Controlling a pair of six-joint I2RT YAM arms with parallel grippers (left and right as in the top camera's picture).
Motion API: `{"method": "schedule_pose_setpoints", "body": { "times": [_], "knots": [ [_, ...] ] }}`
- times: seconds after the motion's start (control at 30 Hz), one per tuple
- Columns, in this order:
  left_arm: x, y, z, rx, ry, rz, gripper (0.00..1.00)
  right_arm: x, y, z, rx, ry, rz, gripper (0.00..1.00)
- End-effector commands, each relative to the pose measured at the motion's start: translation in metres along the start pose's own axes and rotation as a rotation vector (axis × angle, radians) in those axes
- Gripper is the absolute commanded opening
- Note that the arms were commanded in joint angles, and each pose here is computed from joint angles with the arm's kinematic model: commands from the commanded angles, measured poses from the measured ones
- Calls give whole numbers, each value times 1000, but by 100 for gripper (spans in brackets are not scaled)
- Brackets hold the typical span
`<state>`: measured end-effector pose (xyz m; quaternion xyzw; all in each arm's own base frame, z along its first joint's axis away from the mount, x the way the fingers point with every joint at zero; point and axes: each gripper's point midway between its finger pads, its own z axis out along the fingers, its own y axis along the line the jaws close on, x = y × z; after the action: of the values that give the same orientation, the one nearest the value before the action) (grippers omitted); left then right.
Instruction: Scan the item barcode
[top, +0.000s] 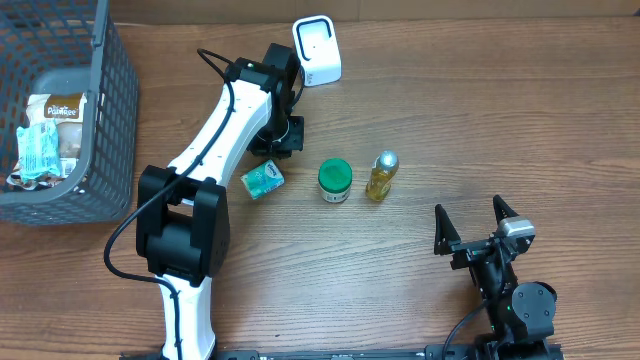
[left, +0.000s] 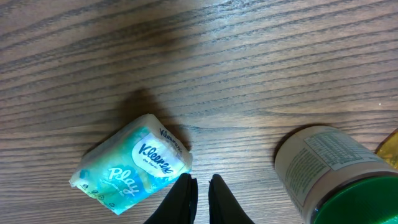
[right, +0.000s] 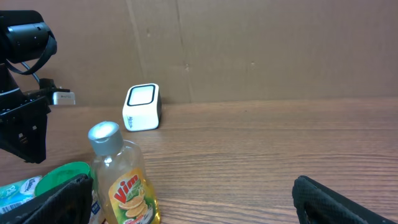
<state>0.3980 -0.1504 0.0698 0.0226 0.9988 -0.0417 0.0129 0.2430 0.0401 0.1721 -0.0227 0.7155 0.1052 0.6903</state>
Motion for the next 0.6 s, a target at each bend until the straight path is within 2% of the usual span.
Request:
{"method": "schedule_pose_setpoints", "body": {
  "times": [0.0, 0.57],
  "knots": [
    [0, -2, 6, 1, 11, 1, 11, 2, -2, 0, 7, -4, -8, 100],
    [1, -2, 6, -1, 17, 1, 10, 2, -2, 0, 7, -4, -8, 100]
  ]
}}
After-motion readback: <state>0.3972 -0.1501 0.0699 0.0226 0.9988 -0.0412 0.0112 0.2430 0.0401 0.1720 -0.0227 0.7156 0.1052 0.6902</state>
